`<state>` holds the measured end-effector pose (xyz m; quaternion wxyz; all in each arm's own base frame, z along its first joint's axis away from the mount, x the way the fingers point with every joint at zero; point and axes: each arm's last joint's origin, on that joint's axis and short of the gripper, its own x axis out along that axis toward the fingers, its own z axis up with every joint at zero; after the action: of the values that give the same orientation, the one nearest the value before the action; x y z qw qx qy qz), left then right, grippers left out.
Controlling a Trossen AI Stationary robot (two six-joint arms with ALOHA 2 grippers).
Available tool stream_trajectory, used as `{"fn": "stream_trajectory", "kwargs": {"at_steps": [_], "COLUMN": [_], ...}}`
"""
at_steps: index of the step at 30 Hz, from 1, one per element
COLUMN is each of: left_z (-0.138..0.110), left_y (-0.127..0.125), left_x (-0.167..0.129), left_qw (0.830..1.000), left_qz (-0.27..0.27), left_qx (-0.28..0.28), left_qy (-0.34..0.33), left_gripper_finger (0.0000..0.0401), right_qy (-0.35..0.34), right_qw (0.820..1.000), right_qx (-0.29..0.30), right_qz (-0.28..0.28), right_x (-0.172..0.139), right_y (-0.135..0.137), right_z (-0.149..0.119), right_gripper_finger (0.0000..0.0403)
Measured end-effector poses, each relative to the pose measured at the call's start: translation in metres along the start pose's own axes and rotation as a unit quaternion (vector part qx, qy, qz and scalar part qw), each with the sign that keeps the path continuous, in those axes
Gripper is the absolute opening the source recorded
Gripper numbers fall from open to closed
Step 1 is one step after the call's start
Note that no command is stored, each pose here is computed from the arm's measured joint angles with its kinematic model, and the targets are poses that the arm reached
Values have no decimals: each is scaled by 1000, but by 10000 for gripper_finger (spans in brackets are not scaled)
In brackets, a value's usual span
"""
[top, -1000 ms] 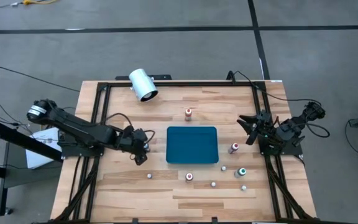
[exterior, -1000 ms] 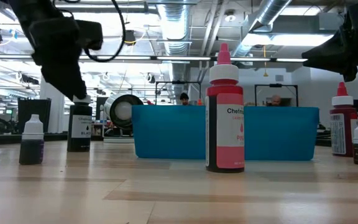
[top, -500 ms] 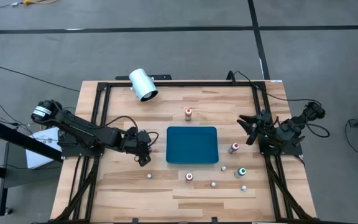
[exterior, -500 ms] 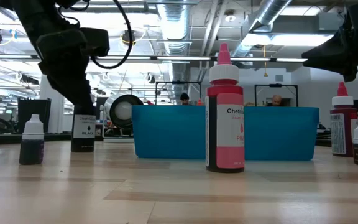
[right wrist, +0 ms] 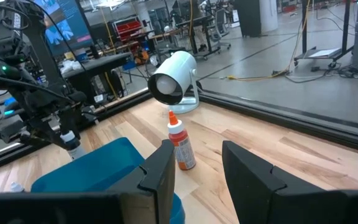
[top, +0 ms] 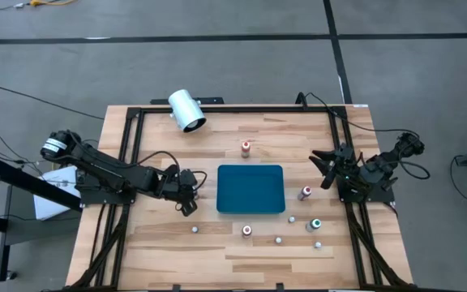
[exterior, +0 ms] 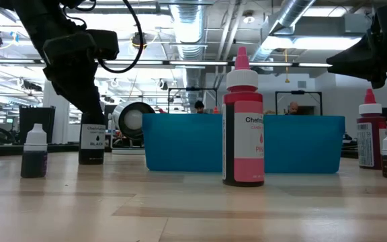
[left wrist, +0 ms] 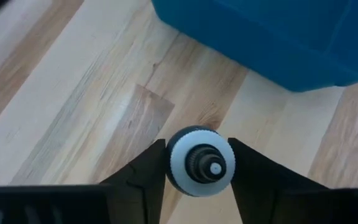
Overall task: Pick & Place food coloring
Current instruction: Put the large black food coloring bottle into the blue bin
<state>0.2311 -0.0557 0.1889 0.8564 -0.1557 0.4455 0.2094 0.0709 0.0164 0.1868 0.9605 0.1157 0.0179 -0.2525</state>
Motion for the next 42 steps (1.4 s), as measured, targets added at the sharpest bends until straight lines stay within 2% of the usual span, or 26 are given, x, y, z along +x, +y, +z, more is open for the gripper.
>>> {"fn": "stream_trajectory", "kwargs": {"at_steps": [6,12,20,27,36,42], "left_z": [9,42,95,120,124,132], "left_y": [3,3,-6,-12,-13,-29], "left_x": [-7,-39,-94,-127,-129,-103], "left_qw": [1000,999,990,979,978,979], "left_qz": [13,19,-33,-64,-58,-69], "left_qx": [-16,-19,-12,-19,-23,-6], "left_qy": [-4,-46,-135,-191,-200,-192], "left_gripper_finger": [134,133,133,136,136,136], "right_qy": [0,0,0,0,1,0], "right_qw": [1000,1000,1000,1000,1000,1000], "right_qx": [0,0,0,0,0,0], "right_qz": [0,0,0,1,1,1], "right_x": [0,0,0,0,0,0], "right_y": [0,0,0,0,0,0], "right_z": [0,0,0,0,0,0], "right_gripper_finger": [122,123,123,123,123,123]}}
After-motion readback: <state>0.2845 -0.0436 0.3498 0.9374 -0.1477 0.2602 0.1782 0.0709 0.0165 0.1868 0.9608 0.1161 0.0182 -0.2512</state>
